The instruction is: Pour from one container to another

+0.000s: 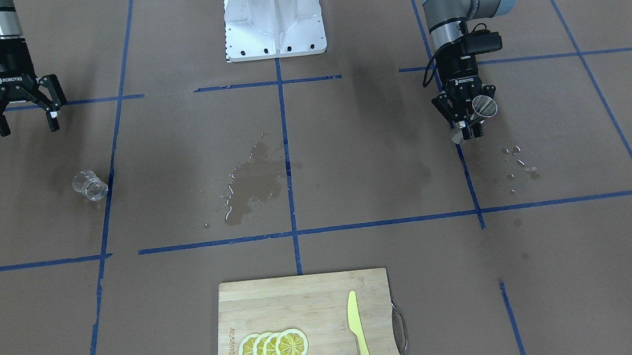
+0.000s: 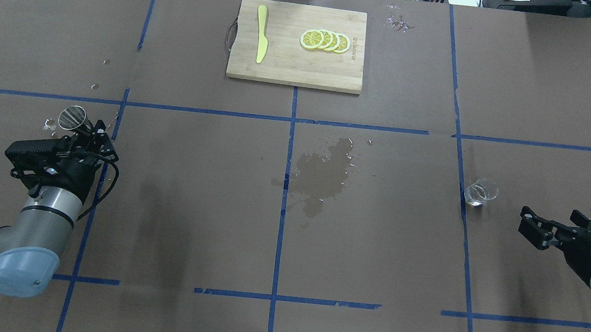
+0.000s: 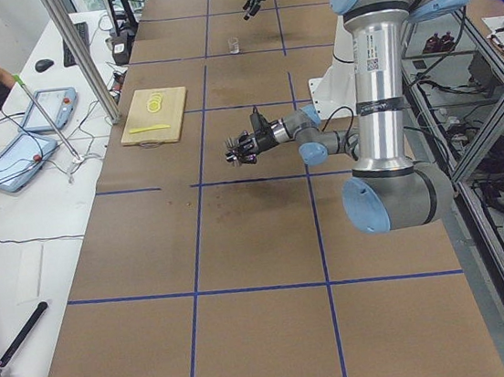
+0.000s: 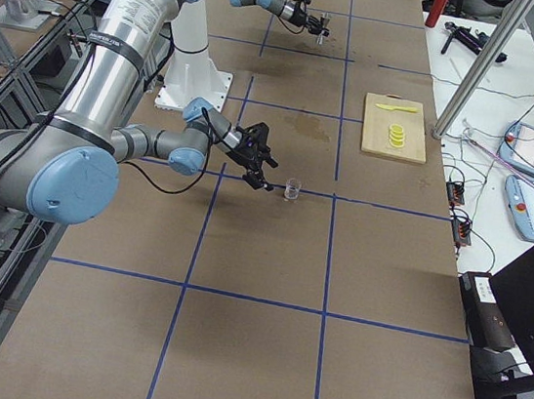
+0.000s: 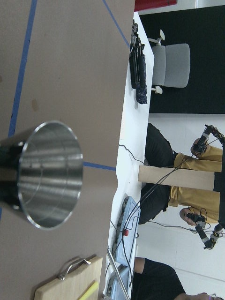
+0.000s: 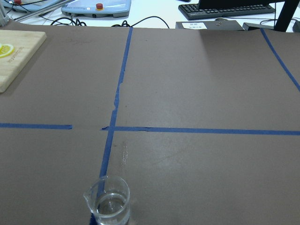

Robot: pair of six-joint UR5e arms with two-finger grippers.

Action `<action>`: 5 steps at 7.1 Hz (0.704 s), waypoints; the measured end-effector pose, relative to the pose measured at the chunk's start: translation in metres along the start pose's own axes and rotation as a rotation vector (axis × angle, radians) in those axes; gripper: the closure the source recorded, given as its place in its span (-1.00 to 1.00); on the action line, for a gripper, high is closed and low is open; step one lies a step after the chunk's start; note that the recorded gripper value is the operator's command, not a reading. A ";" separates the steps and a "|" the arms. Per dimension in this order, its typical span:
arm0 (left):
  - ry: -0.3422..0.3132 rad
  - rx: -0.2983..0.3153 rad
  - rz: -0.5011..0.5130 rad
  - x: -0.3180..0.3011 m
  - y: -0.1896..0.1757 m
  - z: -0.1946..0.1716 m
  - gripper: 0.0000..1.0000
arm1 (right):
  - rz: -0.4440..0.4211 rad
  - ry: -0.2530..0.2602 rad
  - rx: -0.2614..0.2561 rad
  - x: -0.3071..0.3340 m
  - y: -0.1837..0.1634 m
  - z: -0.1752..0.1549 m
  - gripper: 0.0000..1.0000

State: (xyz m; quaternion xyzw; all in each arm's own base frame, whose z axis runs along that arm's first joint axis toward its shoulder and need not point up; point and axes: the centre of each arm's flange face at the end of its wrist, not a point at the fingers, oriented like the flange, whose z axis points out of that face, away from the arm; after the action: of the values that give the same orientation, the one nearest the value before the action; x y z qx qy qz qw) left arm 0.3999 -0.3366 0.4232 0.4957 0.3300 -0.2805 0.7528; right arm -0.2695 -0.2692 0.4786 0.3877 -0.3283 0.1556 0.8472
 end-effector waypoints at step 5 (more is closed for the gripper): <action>0.024 0.019 0.033 0.006 -0.014 0.004 1.00 | 0.011 0.022 0.212 -0.055 0.040 0.071 -0.92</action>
State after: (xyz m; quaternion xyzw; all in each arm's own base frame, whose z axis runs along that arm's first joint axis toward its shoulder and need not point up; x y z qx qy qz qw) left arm 0.3938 -0.3458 0.4119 0.5117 0.3282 -0.2650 0.7485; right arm -0.3618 -0.2972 0.4980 0.4715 -0.3028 0.1986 0.8041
